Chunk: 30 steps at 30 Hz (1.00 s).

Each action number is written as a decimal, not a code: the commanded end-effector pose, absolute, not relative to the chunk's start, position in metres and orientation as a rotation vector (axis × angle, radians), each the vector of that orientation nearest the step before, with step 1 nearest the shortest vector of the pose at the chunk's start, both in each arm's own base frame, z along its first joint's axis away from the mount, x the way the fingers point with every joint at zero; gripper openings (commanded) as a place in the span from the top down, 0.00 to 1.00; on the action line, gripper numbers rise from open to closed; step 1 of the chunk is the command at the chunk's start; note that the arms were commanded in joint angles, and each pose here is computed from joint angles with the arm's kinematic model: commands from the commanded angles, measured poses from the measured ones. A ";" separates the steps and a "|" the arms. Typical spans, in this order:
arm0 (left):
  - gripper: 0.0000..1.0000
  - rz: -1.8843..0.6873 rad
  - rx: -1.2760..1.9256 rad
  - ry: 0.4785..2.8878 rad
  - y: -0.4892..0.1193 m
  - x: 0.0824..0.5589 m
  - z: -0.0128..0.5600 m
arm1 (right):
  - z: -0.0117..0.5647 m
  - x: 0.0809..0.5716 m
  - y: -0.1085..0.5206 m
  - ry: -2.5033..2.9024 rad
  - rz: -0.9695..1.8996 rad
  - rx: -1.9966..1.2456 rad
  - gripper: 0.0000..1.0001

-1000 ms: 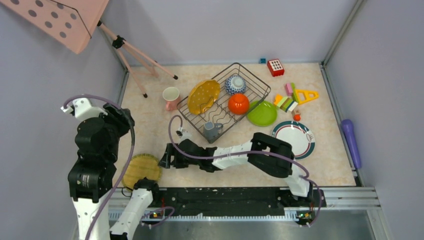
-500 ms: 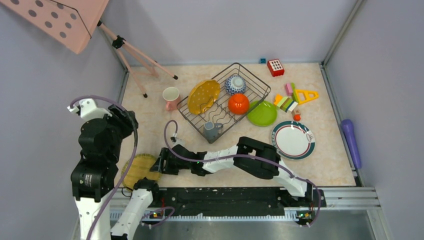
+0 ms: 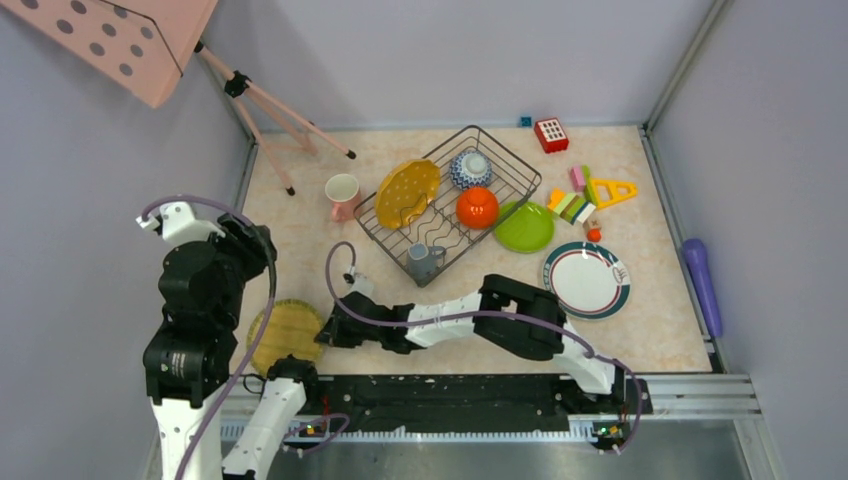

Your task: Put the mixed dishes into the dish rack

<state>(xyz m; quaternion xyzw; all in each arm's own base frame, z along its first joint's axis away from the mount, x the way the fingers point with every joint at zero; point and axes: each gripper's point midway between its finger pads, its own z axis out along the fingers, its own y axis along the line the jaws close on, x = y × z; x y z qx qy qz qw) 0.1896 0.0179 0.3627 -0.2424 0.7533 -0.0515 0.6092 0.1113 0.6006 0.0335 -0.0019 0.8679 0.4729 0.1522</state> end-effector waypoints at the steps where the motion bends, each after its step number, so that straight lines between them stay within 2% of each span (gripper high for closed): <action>1: 0.44 -0.173 -0.492 1.715 0.008 0.191 0.372 | 0.099 0.145 0.583 2.249 1.163 -0.176 1.00; 9: 0.44 -0.301 -0.377 1.695 -0.016 0.186 0.387 | 0.209 0.177 0.549 1.946 0.975 -0.405 1.00; 23: 0.44 -0.399 -0.421 1.663 -0.025 0.186 0.395 | 0.344 0.212 0.457 1.569 0.878 -0.614 1.00; 30: 0.45 -0.509 -0.294 1.636 -0.048 0.183 0.403 | 0.396 0.234 0.390 1.368 0.649 -0.676 1.00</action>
